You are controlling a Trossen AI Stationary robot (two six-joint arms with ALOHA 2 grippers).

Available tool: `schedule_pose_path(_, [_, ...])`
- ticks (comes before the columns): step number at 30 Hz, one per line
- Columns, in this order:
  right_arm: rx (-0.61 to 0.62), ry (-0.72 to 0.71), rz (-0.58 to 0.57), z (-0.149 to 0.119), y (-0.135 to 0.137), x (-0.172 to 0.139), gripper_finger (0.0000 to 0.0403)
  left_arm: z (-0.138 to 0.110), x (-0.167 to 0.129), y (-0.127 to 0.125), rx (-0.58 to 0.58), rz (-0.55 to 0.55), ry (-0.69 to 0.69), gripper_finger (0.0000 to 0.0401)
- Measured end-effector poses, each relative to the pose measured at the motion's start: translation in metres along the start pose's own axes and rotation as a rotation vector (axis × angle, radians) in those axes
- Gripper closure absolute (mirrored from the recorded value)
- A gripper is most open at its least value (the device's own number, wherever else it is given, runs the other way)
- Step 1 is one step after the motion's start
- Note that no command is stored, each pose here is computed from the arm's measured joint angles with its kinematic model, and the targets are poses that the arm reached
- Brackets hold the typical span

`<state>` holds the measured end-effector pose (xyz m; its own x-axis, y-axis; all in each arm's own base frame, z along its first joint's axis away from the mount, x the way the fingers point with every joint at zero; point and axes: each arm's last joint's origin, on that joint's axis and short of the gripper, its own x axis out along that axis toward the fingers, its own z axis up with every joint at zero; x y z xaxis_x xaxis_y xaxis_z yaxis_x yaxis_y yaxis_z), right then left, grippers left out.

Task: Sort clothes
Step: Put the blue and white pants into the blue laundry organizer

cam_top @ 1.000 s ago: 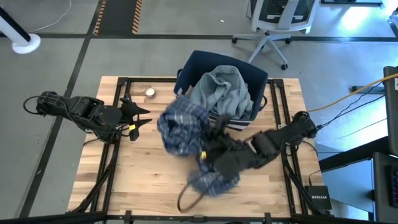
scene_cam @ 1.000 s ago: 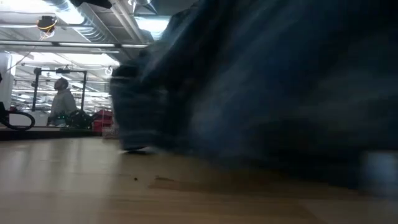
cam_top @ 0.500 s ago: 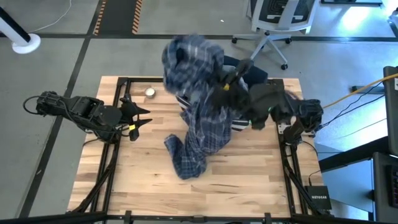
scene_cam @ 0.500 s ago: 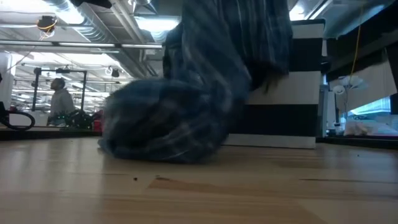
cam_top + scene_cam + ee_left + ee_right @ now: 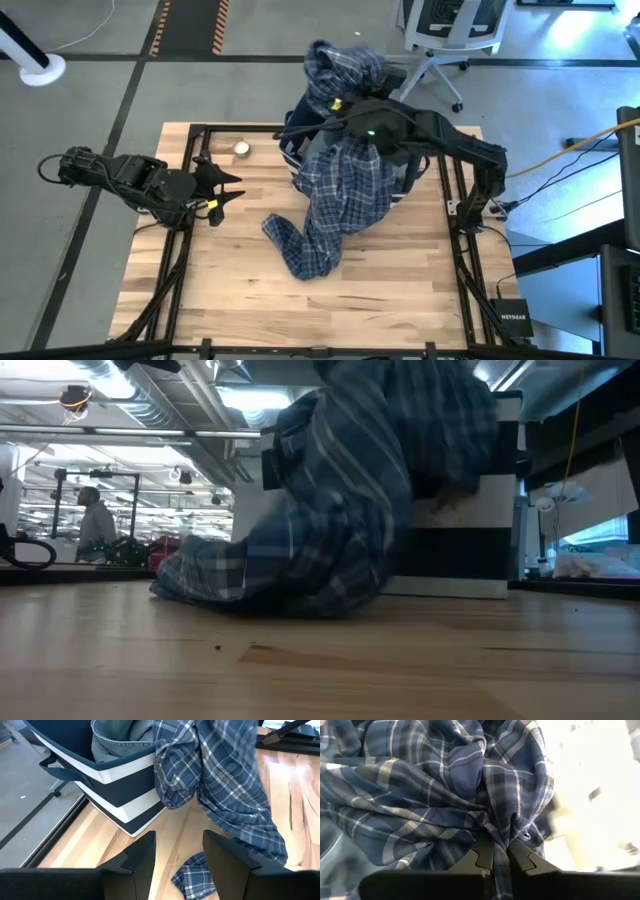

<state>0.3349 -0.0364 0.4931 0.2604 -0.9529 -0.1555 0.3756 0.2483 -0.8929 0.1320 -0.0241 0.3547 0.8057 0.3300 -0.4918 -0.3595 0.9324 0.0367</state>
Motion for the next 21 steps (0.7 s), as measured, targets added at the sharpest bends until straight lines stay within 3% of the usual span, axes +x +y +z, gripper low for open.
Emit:
schedule_pose_path(3, [0.054, 0.125, 0.118, -0.026, 0.019, 0.025, 0.0379, 0.000, 0.000, 0.000, 0.009, 0.000, 0.000, 0.0243])
schedule_pose_path(7, [0.136, 0.301, 0.363, -0.052, 0.055, 0.057, 0.0365, 0.000, 0.000, 0.000, 0.009, 0.000, -0.001, 0.0243])
schedule_pose_path(10, [0.142, 0.360, 0.538, -0.060, 0.084, 0.072, 0.0338, 0.000, 0.000, 0.000, 0.005, 0.000, -0.001, 0.0243])
schedule_pose_path(13, [0.129, 0.375, 0.602, -0.064, 0.105, 0.077, 0.0297, 0.000, 0.000, 0.000, 0.004, 0.000, -0.001, 0.0243])
schedule_pose_path(17, [0.116, 0.385, 0.613, -0.065, 0.103, 0.075, 0.0232, 0.000, 0.000, 0.000, -0.001, 0.000, -0.001, 0.0243])
schedule_pose_path(21, [0.153, 0.356, 0.626, -0.060, 0.071, 0.064, 0.0182, 0.000, 0.000, 0.000, 0.001, 0.000, -0.001, 0.0243])
